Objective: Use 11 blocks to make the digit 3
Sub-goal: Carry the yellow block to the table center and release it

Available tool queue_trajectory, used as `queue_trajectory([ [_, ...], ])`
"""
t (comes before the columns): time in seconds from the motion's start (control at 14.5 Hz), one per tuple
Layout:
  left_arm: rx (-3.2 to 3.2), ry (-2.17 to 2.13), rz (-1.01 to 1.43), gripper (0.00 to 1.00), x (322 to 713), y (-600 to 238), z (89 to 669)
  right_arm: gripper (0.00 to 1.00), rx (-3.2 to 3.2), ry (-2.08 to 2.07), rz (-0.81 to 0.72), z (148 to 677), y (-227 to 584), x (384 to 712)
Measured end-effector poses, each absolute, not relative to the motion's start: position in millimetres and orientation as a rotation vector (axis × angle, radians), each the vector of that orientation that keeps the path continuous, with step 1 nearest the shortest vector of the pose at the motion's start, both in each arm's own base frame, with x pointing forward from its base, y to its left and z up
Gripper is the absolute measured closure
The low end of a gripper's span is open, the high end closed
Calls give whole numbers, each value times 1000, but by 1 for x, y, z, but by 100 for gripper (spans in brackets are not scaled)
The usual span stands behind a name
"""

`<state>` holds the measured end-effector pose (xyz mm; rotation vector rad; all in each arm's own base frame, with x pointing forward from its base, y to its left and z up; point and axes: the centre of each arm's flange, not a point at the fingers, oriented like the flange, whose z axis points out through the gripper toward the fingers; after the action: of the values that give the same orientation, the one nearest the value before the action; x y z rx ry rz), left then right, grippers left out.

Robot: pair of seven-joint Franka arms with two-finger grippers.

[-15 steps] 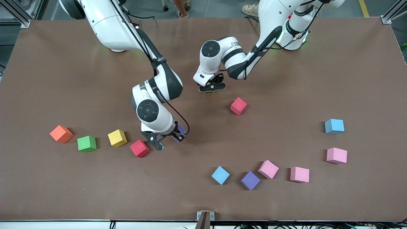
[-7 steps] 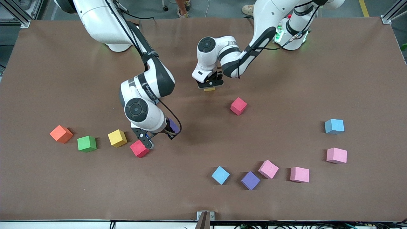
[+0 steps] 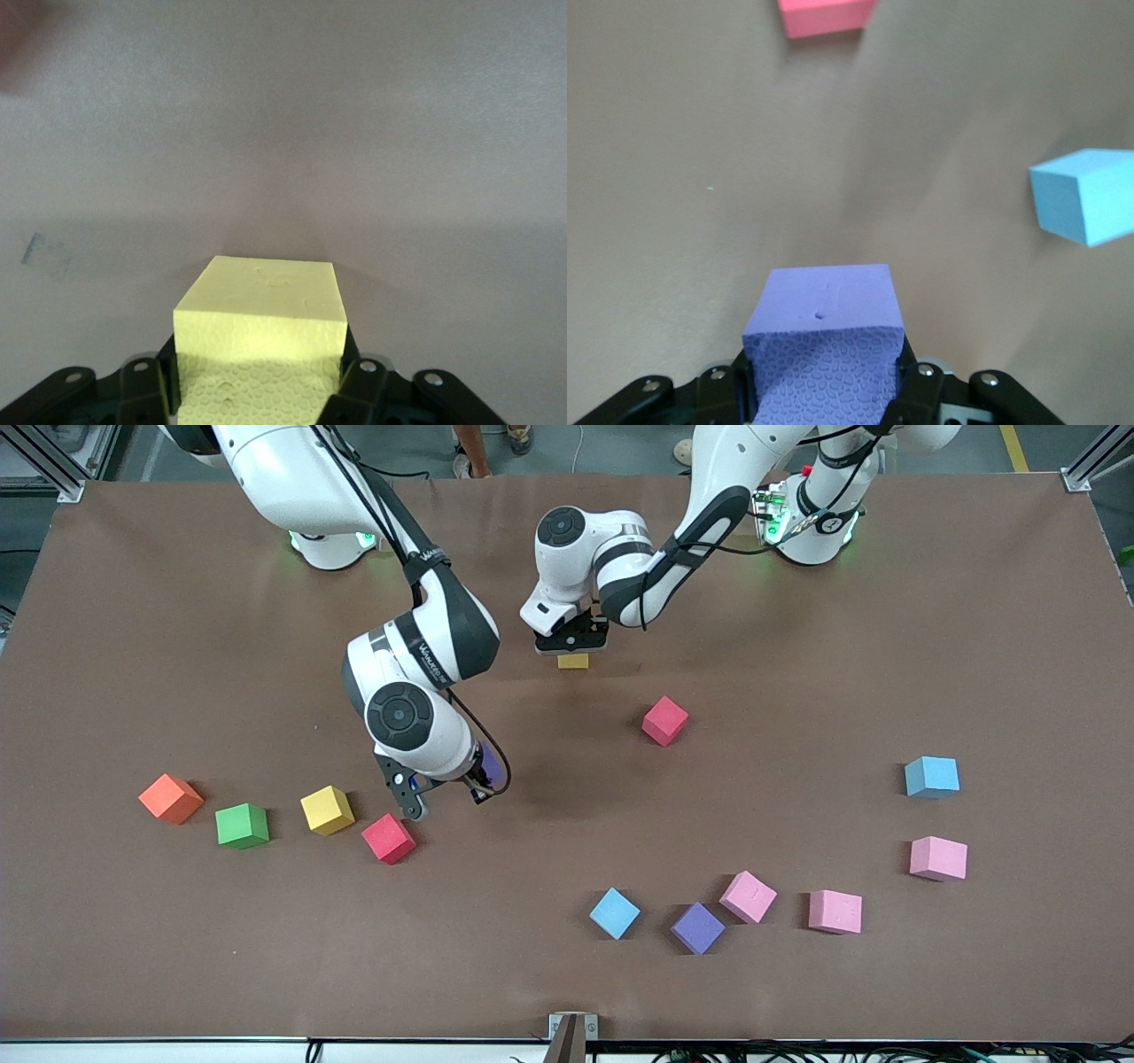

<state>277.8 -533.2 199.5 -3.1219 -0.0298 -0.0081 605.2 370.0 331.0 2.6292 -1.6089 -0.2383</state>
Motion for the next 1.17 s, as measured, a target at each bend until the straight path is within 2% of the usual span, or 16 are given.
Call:
queue_trajectory([
  [0.34, -3141, -44, -1, 75, 285, -539, 196, 44, 2453, -1822, -241, 336, 378, 577],
  [0.62, -3142, -47, 4, 71, 286, -539, 194, 44, 2363, -2042, -186, 317, 350, 557],
  [0.76, -3141, -48, 7, 65, 286, -540, 193, 44, 2350, -2083, -172, 307, 331, 546],
  [0.96, -3143, -53, 6, 15, 288, -540, 193, 44, 2317, -2103, -185, 308, 312, 535],
  [1.03, -3147, -56, 2, 2, 289, -541, 195, 44, 2301, -2117, -189, 309, 303, 535],
  [1.17, -3159, -68, -18, 0, 296, -544, 203, 44, 2275, -2137, -194, 308, 293, 535],
])
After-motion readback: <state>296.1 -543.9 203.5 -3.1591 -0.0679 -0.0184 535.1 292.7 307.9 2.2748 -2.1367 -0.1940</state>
